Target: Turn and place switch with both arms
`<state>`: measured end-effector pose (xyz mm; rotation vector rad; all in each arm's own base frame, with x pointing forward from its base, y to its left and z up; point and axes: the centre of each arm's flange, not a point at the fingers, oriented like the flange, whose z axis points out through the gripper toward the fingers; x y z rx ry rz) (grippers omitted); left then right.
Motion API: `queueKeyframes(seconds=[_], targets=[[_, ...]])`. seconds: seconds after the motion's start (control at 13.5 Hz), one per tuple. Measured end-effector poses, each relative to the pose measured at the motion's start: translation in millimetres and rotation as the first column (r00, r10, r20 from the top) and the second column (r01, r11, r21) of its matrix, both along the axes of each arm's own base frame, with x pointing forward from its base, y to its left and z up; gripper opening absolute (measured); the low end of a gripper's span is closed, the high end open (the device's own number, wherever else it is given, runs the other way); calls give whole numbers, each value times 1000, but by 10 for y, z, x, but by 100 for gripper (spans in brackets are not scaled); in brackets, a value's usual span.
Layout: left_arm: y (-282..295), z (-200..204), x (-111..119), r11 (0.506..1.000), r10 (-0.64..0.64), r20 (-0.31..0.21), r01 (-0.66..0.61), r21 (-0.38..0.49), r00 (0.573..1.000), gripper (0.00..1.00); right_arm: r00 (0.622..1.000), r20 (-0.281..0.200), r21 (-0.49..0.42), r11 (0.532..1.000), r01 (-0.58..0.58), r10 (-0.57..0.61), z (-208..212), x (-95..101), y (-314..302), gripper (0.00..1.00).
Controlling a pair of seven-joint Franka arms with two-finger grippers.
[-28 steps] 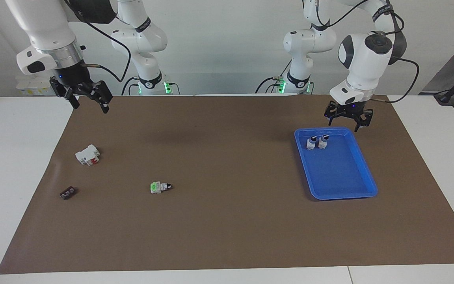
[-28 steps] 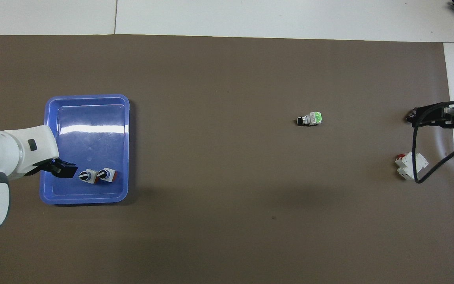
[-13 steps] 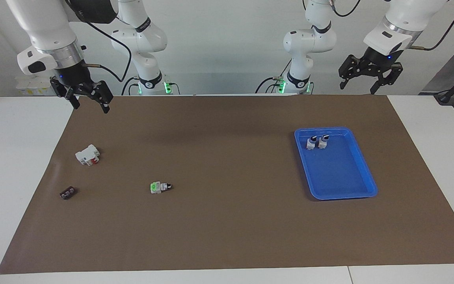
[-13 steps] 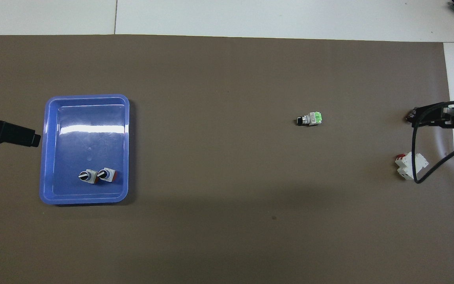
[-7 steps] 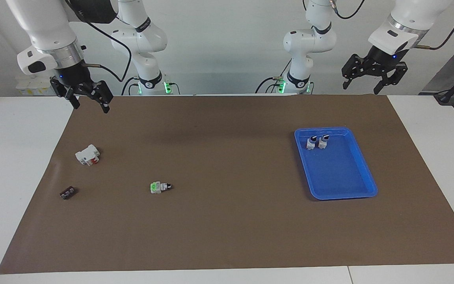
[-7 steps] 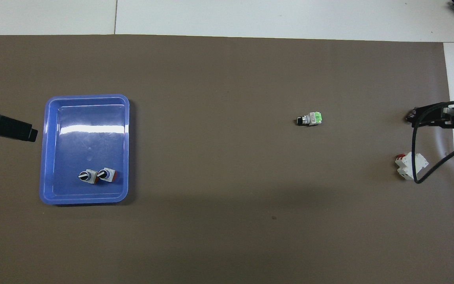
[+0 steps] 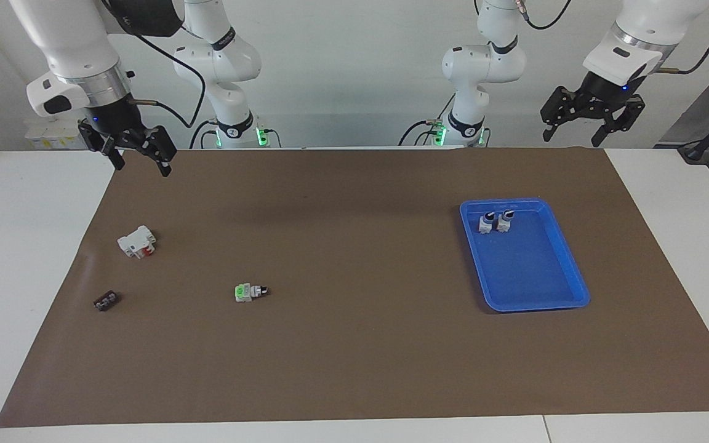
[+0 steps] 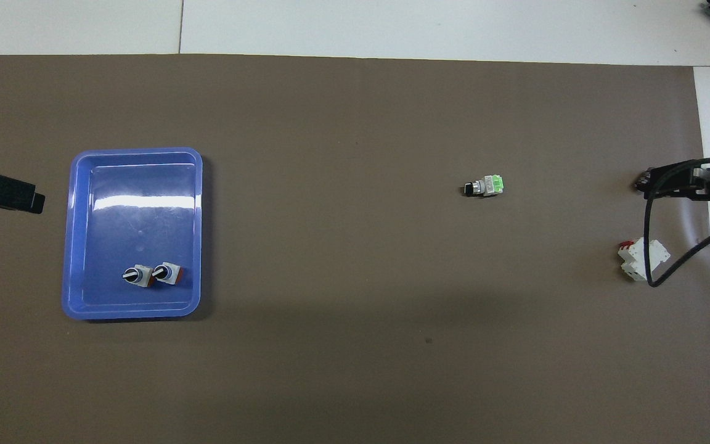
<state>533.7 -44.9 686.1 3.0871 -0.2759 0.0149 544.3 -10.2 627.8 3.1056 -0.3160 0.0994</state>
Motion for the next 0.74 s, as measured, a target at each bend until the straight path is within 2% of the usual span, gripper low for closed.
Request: queueKeyframes(seconds=[0.74], targets=[[54,-59,-20,997,70,-34,-69,16,997,100,1000,0,0,1000,0,0,0,0,0,100]])
